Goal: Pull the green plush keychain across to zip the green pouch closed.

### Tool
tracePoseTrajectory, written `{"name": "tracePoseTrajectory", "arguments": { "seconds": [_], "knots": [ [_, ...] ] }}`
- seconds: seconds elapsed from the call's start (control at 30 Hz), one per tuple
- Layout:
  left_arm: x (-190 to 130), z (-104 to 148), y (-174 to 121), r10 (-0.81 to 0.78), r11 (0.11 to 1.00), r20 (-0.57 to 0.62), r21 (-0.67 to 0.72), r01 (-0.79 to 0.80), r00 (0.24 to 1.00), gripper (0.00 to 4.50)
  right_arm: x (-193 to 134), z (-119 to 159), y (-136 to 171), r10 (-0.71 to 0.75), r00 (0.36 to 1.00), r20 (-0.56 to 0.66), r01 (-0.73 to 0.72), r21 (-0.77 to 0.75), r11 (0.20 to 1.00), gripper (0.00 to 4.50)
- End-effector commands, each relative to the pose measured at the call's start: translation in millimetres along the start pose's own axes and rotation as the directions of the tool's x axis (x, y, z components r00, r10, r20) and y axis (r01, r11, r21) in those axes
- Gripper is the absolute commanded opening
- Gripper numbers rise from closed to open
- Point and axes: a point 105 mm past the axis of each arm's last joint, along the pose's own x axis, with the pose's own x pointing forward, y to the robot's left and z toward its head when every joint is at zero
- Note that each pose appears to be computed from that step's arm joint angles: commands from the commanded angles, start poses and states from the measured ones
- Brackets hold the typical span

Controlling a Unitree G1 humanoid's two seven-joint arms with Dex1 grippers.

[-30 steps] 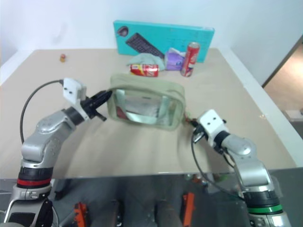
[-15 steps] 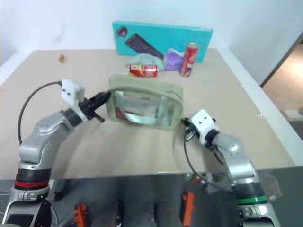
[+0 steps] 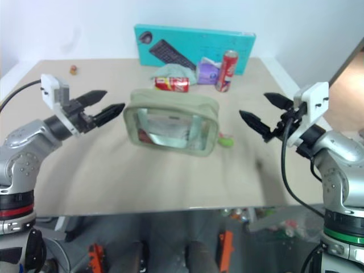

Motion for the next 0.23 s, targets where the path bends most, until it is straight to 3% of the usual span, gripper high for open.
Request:
{"name": "tracePoseTrajectory", "arguments": {
  "seconds": [0.03, 0.13, 0.23],
  "knots": [
    [-24, -12, 3, 0.025, 0.996, -0.095, 0.090, -0.017, 0.995, 4.46, -15, -3, 19, 0.095, 0.994, -0.059, -0.095, 0.010, 0.995, 4.46],
    [-41, -51, 4, 0.113, 0.985, -0.233, 0.156, -0.078, 0.966, 4.46, -18, -35, 45, 0.116, 0.988, -0.097, -0.116, 0.010, 0.993, 4.46],
    [-45, -58, 2, 0.134, 0.980, -0.223, 0.174, -0.096, 0.966, 4.46, -18, -47, 48, 0.065, 0.994, -0.085, -0.064, 0.010, 0.998, 4.46]
  ]
}}
